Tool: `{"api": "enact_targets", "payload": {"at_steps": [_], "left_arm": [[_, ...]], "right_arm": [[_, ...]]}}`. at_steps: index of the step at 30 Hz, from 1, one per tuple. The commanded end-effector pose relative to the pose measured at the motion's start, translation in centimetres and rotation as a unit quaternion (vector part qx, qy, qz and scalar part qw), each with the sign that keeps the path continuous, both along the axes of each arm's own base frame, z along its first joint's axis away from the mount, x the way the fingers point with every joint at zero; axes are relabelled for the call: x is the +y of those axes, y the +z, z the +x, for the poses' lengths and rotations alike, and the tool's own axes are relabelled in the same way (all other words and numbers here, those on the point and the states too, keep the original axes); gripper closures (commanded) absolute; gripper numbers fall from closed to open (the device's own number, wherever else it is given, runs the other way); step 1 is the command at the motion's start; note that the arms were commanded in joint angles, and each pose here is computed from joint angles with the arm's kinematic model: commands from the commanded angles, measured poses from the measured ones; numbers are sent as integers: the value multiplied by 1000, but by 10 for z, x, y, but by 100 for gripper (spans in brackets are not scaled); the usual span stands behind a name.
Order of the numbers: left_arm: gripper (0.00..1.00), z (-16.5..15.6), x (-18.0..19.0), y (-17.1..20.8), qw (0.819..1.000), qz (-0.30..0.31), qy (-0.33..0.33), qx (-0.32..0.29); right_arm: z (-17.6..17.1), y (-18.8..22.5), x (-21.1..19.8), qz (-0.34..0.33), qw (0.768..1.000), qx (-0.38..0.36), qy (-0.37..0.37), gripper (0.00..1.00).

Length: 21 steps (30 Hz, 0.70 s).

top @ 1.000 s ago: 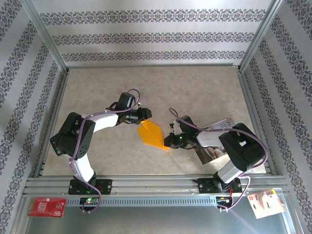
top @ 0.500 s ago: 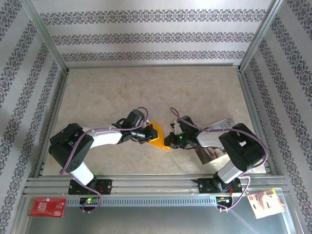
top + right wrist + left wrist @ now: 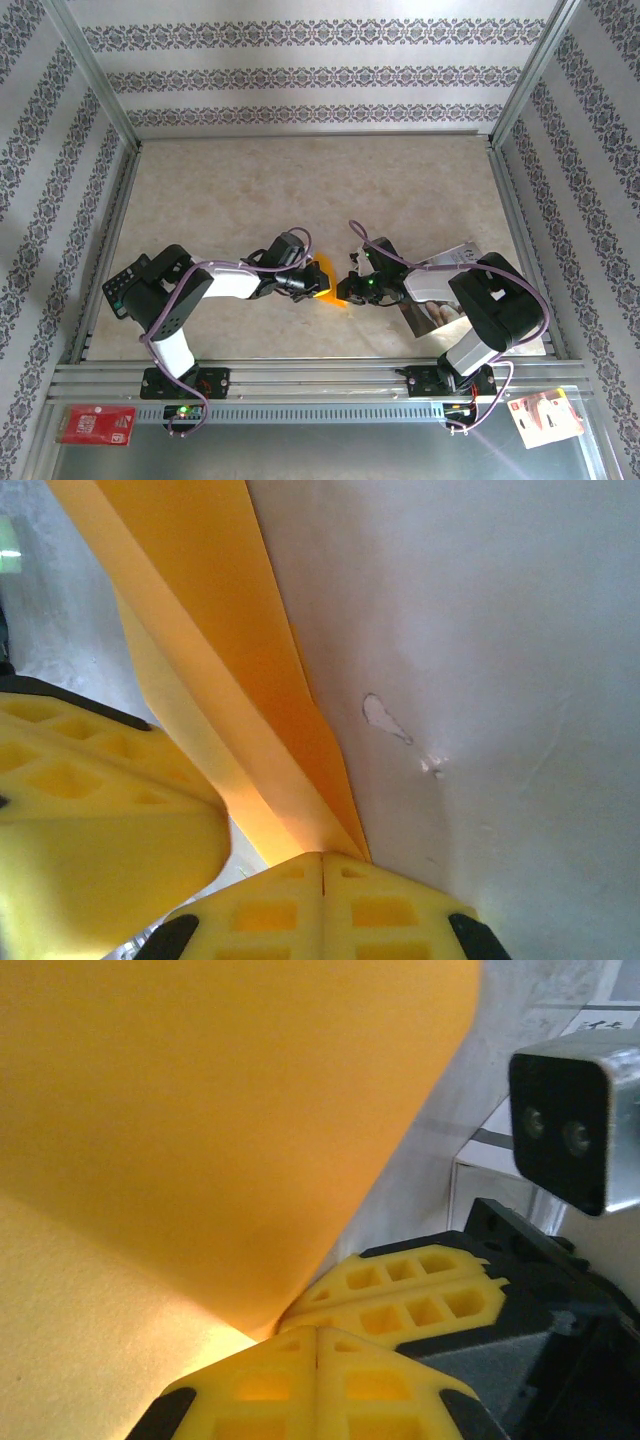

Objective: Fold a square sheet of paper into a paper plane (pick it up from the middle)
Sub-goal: Fourth fold the wing at the center of the table.

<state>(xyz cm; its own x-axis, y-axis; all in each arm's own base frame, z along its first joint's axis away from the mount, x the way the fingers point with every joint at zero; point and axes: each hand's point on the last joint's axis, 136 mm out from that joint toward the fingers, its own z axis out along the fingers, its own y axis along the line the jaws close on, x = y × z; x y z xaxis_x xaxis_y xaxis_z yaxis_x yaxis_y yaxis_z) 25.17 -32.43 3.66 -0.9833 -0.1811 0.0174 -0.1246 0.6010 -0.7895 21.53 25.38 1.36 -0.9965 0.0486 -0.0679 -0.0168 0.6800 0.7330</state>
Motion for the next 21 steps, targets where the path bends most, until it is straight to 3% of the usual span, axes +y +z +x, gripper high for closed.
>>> {"api": "enact_targets", "payload": {"at_steps": [1, 11, 21], "left_arm": [[100, -1, -8, -3, 1000, -12, 0, 1], [100, 1, -13, -9, 1000, -11, -6, 5], [100, -2, 2, -26, 999, 44, 1, 15]], "right_arm": [[-12, -35, -27, -78, 996, 25, -19, 98], [-12, -37, -28, -80, 996, 27, -21, 98], [-17, -43, -32, -92, 995, 40, -21, 99]]}}
